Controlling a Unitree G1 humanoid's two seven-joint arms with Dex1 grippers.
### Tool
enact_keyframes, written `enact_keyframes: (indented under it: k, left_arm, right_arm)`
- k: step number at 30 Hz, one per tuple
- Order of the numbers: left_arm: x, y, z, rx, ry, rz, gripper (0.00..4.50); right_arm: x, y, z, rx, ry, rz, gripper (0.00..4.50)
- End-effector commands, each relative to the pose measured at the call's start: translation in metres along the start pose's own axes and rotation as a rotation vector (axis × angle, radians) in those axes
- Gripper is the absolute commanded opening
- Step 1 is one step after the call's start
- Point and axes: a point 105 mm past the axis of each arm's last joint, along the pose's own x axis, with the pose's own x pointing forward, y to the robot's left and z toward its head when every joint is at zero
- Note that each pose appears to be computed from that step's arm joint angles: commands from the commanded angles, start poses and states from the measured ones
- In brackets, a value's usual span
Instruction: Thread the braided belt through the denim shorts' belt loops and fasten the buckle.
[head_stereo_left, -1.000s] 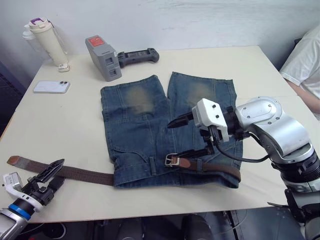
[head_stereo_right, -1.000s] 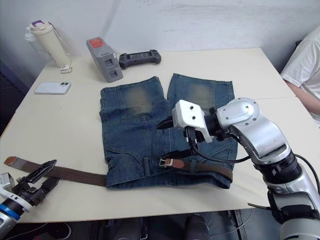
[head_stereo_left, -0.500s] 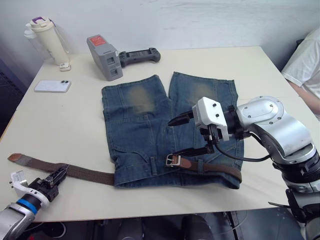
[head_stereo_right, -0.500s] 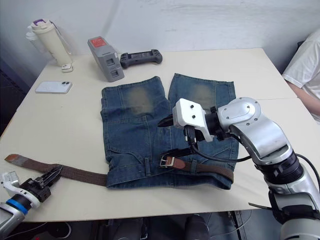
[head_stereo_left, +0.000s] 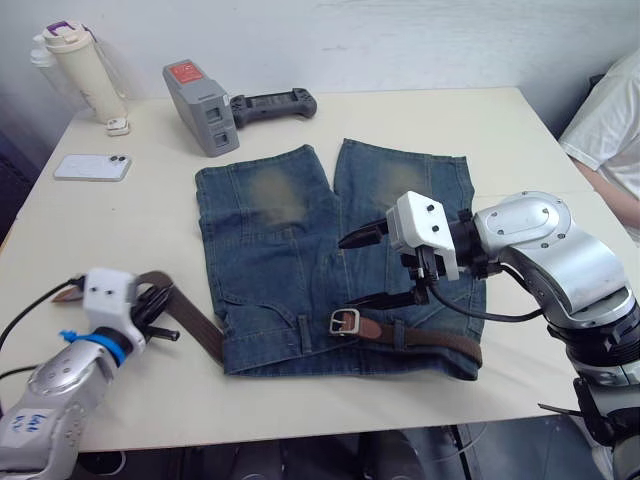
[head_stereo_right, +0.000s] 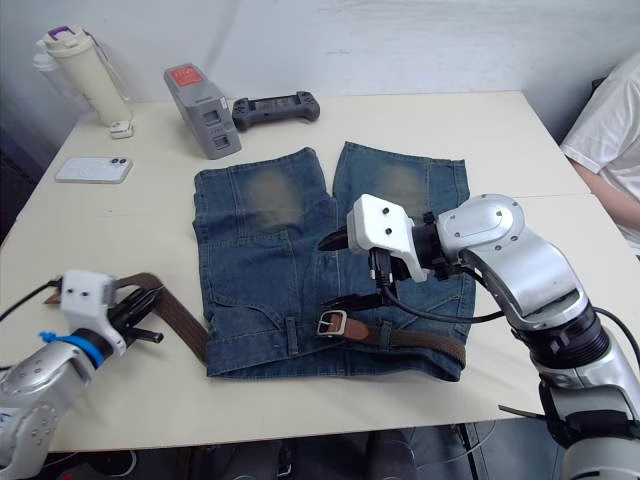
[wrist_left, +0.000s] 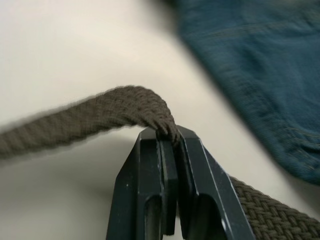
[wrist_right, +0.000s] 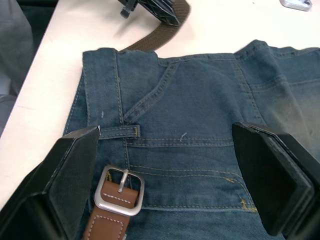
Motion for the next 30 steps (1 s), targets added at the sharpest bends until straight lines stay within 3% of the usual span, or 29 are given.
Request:
enact_keyframes:
  k: [1, 4, 5, 9, 14, 17, 19, 21, 24, 26, 30]
  left_arm:
    - [-0.004, -0.01, 0.053, 0.659, -0.217, 0.064, 0.01]
    - [-0.005, -0.019, 0.068, 0.926, -0.314, 0.088, 0.01]
    - [-0.006, -0.032, 0.072, 1.097, -0.365, 0.064, 0.01]
    - [-0.002, -0.062, 0.064, 1.552, -0.473, -0.026, 0.01]
    - [0.002, -0.074, 0.05, 1.608, -0.484, -0.152, 0.01]
    - [-0.002, -0.096, 0.045, 1.644, -0.575, -0.31, 0.01]
    - [-0.007, -0.108, 0.042, 1.625, -0.651, -0.426, 0.01]
    - [-0.007, -0.107, 0.04, 1.529, -0.628, -0.481, 0.01]
    - [-0.006, -0.102, 0.034, 1.349, -0.544, -0.563, 0.01]
    - [-0.008, -0.102, 0.027, 1.074, -0.42, -0.649, 0.01]
    - [-0.015, -0.103, 0.006, 0.915, -0.251, -0.823, 0.01]
  right_arm:
    - [-0.009, -0.003, 0.009, -0.041, -0.007, -0.045, 4.5]
    - [-0.009, -0.004, 0.009, -0.038, -0.006, -0.05, 4.5]
    - [-0.009, -0.003, 0.009, -0.037, -0.007, -0.053, 4.5]
    - [-0.009, -0.003, 0.01, -0.034, -0.008, -0.061, 4.5]
    - [-0.01, 0.0, 0.012, -0.001, -0.025, -0.056, 4.5]
    - [-0.008, 0.0, 0.012, 0.008, -0.027, -0.059, 4.5]
    - [-0.007, -0.001, 0.011, 0.015, -0.024, -0.067, 4.5]
    - [-0.006, -0.002, 0.008, 0.015, -0.007, -0.075, 4.5]
    - [-0.007, -0.002, 0.006, 0.018, 0.006, -0.083, 4.5]
    - [-0.007, -0.003, 0.005, 0.019, 0.012, -0.087, 4.5]
    - [-0.006, -0.002, 0.006, 0.022, 0.006, -0.091, 4.5]
